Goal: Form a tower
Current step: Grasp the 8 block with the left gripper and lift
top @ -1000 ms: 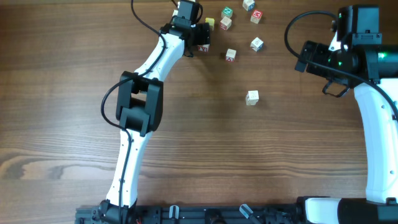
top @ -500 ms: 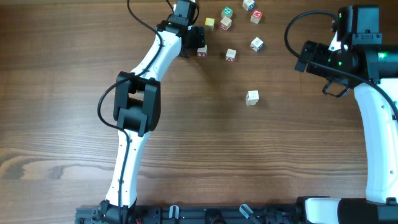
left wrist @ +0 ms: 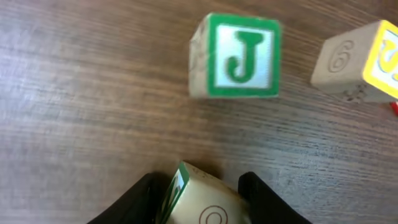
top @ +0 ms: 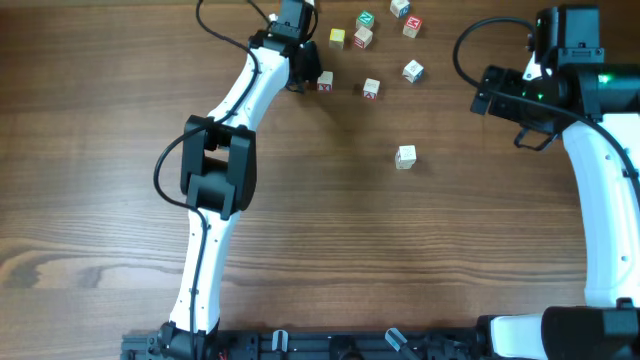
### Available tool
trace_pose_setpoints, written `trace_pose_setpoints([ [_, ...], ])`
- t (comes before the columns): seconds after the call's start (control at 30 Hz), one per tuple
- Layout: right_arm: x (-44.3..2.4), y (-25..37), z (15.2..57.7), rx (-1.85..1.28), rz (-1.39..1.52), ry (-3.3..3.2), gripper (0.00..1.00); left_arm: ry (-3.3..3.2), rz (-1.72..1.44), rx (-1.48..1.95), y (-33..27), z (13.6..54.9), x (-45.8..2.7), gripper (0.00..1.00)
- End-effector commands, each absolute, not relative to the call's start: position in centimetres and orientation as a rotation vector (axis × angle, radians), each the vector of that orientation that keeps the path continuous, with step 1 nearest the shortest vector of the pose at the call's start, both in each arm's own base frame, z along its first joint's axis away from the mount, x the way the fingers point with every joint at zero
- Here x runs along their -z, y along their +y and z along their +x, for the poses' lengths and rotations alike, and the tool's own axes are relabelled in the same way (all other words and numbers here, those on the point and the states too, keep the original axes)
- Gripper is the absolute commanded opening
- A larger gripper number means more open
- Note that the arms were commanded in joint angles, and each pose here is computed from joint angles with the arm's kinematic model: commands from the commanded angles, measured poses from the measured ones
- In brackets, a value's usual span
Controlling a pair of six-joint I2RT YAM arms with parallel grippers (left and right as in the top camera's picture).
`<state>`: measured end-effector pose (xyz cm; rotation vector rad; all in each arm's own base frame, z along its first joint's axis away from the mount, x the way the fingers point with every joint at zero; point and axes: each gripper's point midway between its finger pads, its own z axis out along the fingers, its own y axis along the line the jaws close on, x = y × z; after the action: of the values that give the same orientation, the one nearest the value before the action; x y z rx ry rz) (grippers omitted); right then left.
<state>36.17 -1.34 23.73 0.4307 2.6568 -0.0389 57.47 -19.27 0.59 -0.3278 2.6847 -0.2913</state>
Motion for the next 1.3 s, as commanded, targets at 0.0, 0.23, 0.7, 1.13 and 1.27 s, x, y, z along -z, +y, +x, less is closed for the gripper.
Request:
trace_pose_setpoints([
  [0.0,-23.4,-1.6,36.4,0.053,0.450,2.664,1.00,2.819,-0.608,0.286,-18.9,54.1,4.8,0.51],
  [0.23,-23.3,-1.6,36.3,0.054,0.450,2.669,1.00,2.837,-0.274,0.218,-18.3,54.6,4.7,0.93],
  [0.7,-22.7,-1.6,35.8,0.061,0.452,2.694,1.00,2.772,-0.083,0.040,-16.5,56.0,4.4,1.00],
  [1.13,-22.3,-1.6,35.9,0.061,0.453,2.697,1.00,2.920,0.313,0.097,-17.3,52.2,5.4,0.40],
  [1.27,-22.4,-1.6,36.0,0.060,0.452,2.691,1.00,2.926,0.181,0.118,-17.4,52.3,4.9,0.13],
])
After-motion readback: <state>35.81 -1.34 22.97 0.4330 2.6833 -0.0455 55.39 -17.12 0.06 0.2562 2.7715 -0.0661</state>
